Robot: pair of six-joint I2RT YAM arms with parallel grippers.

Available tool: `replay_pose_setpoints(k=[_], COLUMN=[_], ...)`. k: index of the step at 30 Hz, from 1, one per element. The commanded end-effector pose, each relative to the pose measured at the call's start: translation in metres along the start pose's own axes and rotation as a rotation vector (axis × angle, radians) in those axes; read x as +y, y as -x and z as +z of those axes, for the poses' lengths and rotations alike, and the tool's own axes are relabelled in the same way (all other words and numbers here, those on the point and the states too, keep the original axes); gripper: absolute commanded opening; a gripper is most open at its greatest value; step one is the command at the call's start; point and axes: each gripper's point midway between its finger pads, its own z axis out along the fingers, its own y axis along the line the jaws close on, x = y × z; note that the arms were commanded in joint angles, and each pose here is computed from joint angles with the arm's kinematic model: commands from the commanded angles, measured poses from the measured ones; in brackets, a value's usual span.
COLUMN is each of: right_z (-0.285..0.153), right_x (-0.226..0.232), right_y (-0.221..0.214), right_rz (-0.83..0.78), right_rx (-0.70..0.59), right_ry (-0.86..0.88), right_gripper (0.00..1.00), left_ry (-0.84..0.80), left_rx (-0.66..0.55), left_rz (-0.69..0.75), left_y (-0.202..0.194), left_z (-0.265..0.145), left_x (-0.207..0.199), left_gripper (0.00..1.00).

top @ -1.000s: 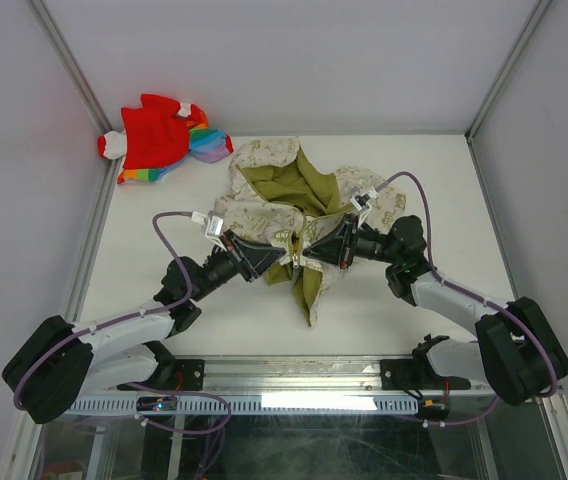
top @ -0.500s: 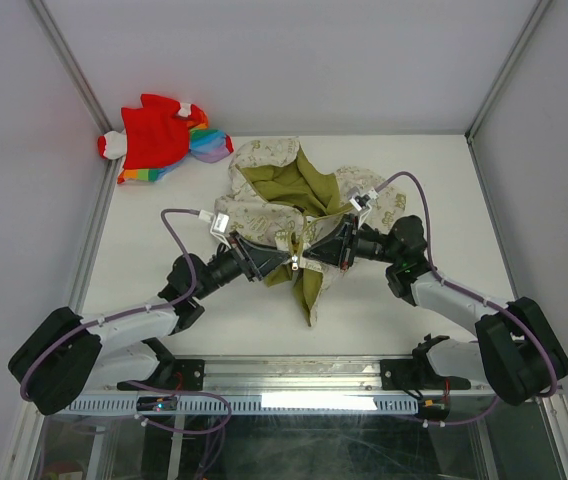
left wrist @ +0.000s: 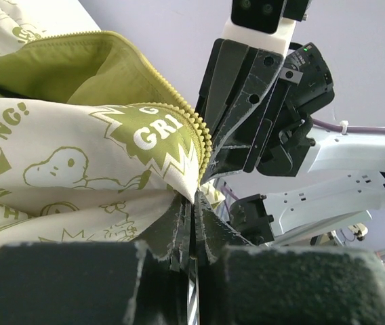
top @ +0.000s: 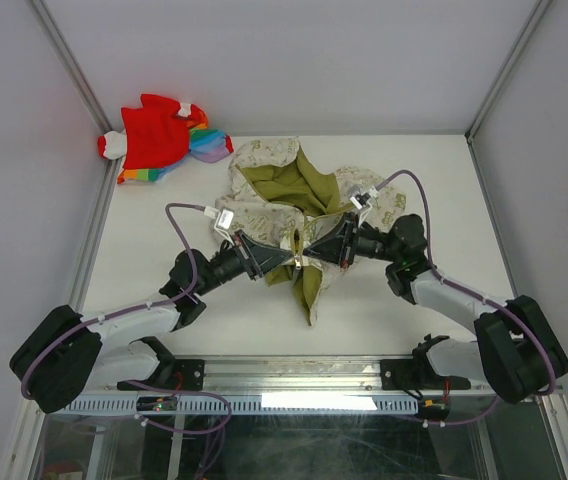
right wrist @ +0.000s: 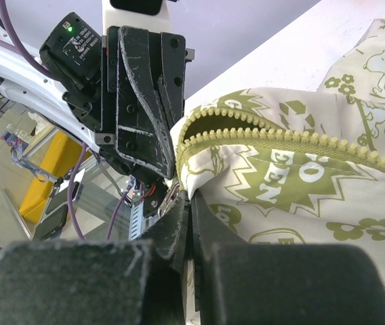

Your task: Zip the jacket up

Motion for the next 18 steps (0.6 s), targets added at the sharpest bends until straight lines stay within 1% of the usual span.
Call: replay_pose_setpoints(k=[1, 6, 13, 18], right_z=[0.008, 0.011, 0.013, 0.01], right_x=[0.012, 0.011, 0.009, -0.008], right_y=[0.034, 0.047, 0.062, 0.078], right_rz=[-0.109, -0.16, -0.211, -0.234], right_rx=[-0.058, -0.061, -0.077, -0.107], right_ry=[0.042, 0.032, 0.018, -0.049], right_gripper=[0.0, 0.0, 0.0, 0.0], left_ry=[-0.063, -0.053, -0.037, -0.052], left_rx=[0.062, 0.135, 0.157, 0.229], left_rz=[-0.012, -0.035, -0.046, -0.062], left_y=[-0.001, -0.011, -0.013, -0.024], left_z=[0.007, 0.005, 0.001, -0.002], left_x=[-0.022, -0.024, -0.026, -0.028], left_gripper=[0.0, 0.0, 0.0, 0.0])
